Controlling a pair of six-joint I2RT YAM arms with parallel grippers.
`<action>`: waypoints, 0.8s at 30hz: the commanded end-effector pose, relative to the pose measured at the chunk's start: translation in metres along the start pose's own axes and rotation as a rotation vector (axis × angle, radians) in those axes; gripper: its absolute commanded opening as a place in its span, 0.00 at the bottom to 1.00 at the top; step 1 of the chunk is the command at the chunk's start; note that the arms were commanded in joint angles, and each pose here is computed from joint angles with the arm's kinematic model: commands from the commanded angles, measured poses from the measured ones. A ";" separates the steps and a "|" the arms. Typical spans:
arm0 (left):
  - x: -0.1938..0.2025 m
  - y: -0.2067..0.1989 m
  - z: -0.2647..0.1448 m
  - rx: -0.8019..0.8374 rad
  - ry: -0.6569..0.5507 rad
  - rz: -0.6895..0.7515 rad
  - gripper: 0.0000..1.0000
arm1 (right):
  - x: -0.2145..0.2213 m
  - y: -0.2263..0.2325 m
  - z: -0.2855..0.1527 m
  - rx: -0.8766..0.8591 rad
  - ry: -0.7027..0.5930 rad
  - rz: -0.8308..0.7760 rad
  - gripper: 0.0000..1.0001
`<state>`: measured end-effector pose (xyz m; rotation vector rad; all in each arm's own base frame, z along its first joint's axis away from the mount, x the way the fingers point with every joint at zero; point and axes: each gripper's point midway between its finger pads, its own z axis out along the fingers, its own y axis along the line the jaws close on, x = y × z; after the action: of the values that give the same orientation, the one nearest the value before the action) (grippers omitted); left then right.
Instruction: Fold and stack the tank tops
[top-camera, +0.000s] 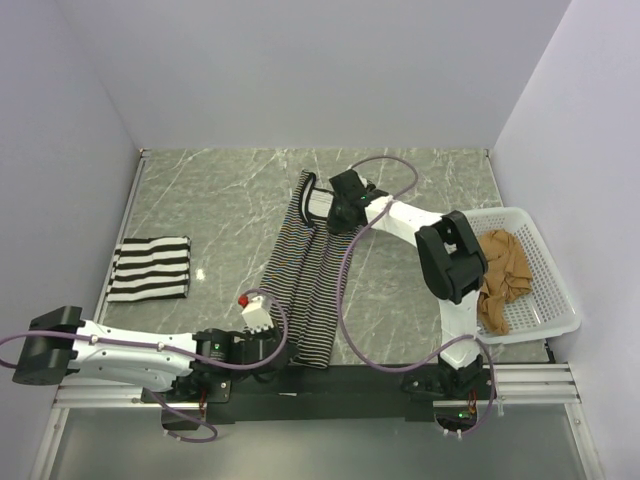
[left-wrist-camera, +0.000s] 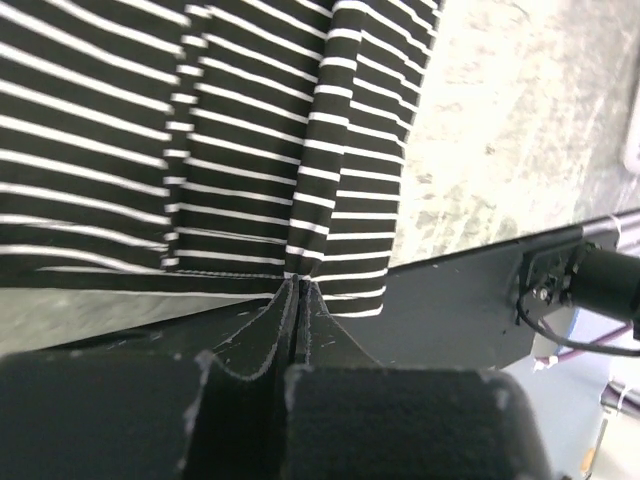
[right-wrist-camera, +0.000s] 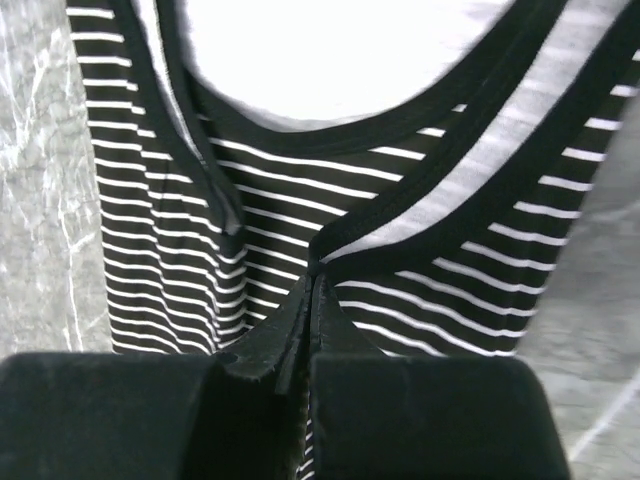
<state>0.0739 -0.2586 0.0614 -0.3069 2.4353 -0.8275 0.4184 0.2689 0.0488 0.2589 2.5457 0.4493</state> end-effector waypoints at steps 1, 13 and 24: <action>-0.005 0.016 -0.005 -0.065 -0.014 -0.057 0.01 | -0.024 0.022 -0.006 -0.005 -0.075 0.014 0.00; -0.015 0.040 -0.008 -0.142 -0.061 -0.088 0.01 | -0.018 0.032 0.008 0.011 -0.052 -0.015 0.00; -0.030 0.022 -0.016 -0.077 -0.102 -0.054 0.39 | -0.025 0.046 -0.007 -0.056 -0.071 -0.040 0.41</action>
<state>0.0797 -0.2228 0.0539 -0.4446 2.4394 -0.7028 0.4245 0.2963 0.0451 0.2150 2.5615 0.4319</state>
